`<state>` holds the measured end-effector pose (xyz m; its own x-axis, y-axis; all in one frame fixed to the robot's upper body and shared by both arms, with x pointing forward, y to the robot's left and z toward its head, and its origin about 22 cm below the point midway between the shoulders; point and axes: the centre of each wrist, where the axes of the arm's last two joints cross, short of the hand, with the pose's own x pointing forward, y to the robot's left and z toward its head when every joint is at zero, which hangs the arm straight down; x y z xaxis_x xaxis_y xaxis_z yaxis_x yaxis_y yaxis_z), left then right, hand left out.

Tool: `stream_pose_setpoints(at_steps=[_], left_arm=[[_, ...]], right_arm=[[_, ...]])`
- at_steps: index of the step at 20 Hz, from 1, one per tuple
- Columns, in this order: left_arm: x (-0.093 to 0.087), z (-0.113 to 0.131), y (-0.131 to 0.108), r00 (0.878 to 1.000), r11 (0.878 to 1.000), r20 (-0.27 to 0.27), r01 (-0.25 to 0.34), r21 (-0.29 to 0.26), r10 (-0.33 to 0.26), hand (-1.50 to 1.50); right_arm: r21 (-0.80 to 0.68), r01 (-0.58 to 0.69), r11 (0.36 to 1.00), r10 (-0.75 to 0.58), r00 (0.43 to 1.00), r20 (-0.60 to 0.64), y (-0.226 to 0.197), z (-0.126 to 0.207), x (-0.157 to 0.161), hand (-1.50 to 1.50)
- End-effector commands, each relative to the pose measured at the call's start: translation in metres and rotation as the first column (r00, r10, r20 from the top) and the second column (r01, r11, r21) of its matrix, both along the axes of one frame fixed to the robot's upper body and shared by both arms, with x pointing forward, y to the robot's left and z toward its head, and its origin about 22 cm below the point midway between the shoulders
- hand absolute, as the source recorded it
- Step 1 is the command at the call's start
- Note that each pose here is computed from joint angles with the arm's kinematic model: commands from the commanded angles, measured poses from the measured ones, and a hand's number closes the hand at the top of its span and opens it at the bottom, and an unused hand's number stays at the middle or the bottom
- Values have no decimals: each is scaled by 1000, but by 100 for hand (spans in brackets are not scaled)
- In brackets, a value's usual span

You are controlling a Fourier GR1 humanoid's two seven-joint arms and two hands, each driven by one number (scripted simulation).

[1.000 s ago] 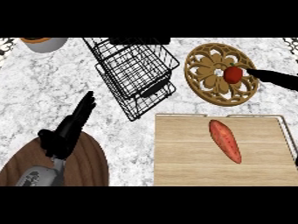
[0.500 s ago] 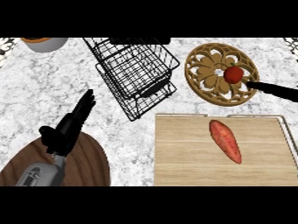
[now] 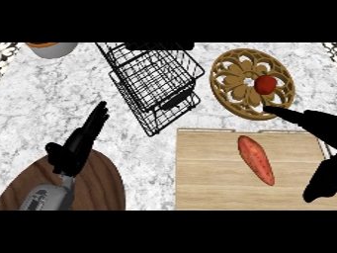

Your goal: Pick the sweet potato from the tray and place it in the tiered basket

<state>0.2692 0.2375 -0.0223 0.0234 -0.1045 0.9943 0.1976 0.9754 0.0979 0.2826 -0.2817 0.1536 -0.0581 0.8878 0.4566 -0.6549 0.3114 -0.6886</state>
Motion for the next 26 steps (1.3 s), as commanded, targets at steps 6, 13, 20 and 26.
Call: stream_pose_setpoints(at_steps=[6, 13, 20, 26], left_arm=[[13, -2, -21, 1000, 1000, 6, -9, -10, 9, 0], [-2, 13, -4, 1000, 1000, 2, 5, -1, -5, 0], [1, 7, -22, 1000, 1000, 22, -13, 2, 13, 0], [2, -9, -12, 1000, 1000, 6, 5, 26, -5, 0]], right_arm=[[21, -3, 1000, 3, 1000, -22, 26, -53, -3, -150], [-17, 60, 998, -61, 996, -69, -10, -85, -3, -150], [-1, 33, 999, -33, 995, -96, -6, -94, 4, -150], [8, 7, 1000, -7, 995, -102, 14, -118, 14, -150]])
